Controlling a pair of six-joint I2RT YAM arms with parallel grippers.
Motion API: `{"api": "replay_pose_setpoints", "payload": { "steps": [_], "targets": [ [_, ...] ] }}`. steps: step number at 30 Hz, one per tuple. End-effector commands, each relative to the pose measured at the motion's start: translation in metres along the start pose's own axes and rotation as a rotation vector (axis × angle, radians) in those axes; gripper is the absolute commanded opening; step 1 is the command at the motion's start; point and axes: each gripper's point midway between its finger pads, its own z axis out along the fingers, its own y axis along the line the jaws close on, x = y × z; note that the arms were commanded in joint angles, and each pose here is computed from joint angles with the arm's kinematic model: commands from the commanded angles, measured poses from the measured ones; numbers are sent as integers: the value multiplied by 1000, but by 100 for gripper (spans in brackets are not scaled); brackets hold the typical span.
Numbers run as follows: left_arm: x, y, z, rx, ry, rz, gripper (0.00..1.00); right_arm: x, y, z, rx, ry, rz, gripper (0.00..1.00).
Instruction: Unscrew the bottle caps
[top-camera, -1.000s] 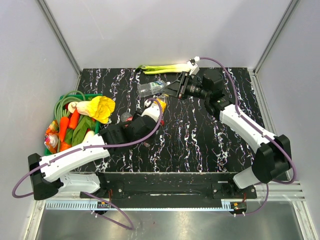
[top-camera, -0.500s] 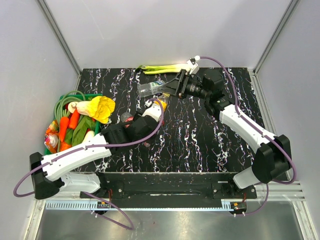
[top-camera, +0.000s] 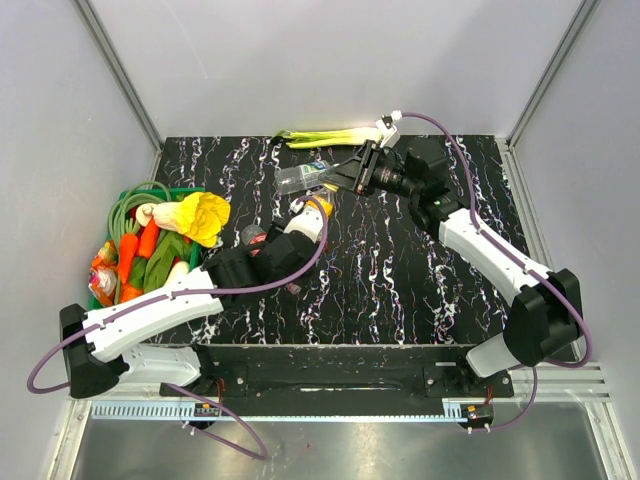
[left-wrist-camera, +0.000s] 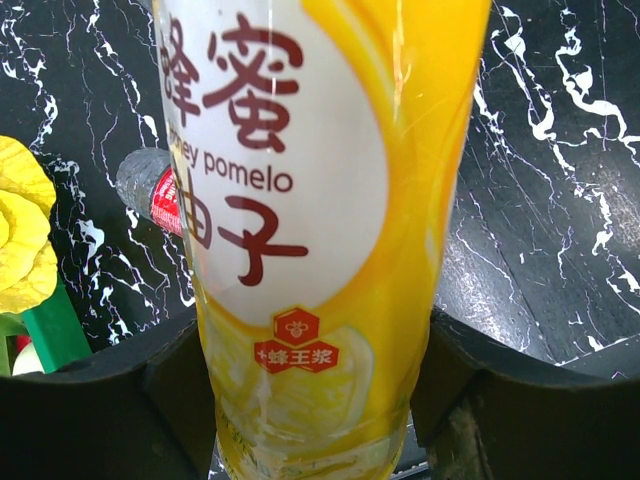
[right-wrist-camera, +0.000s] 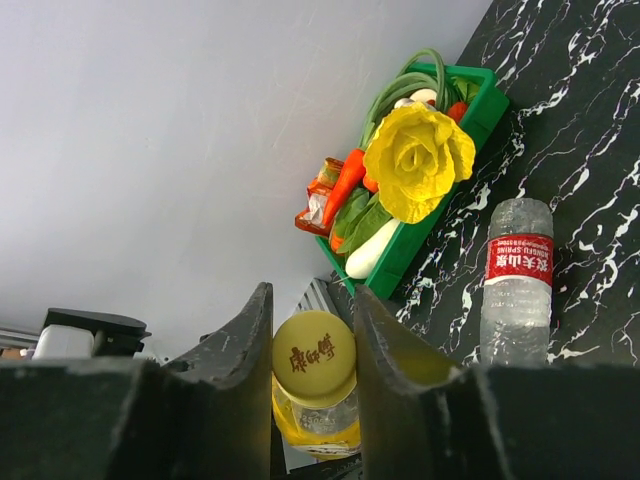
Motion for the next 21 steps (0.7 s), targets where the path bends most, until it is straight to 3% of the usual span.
{"api": "replay_pose_setpoints", "payload": {
  "steps": [1, 10, 21],
  "targets": [
    [-3, 1, 0, -13, -4, 21, 34, -3, 24, -1, -67, 5, -31, 0],
    [7, -13, 13, 18, 44, 32, 35, 4, 12, -2, -27, 37, -88, 0],
    [-6, -28, 10, 278, -37, -136, 34, 19, 16, 0, -102, 128, -108, 0]
  ]
}}
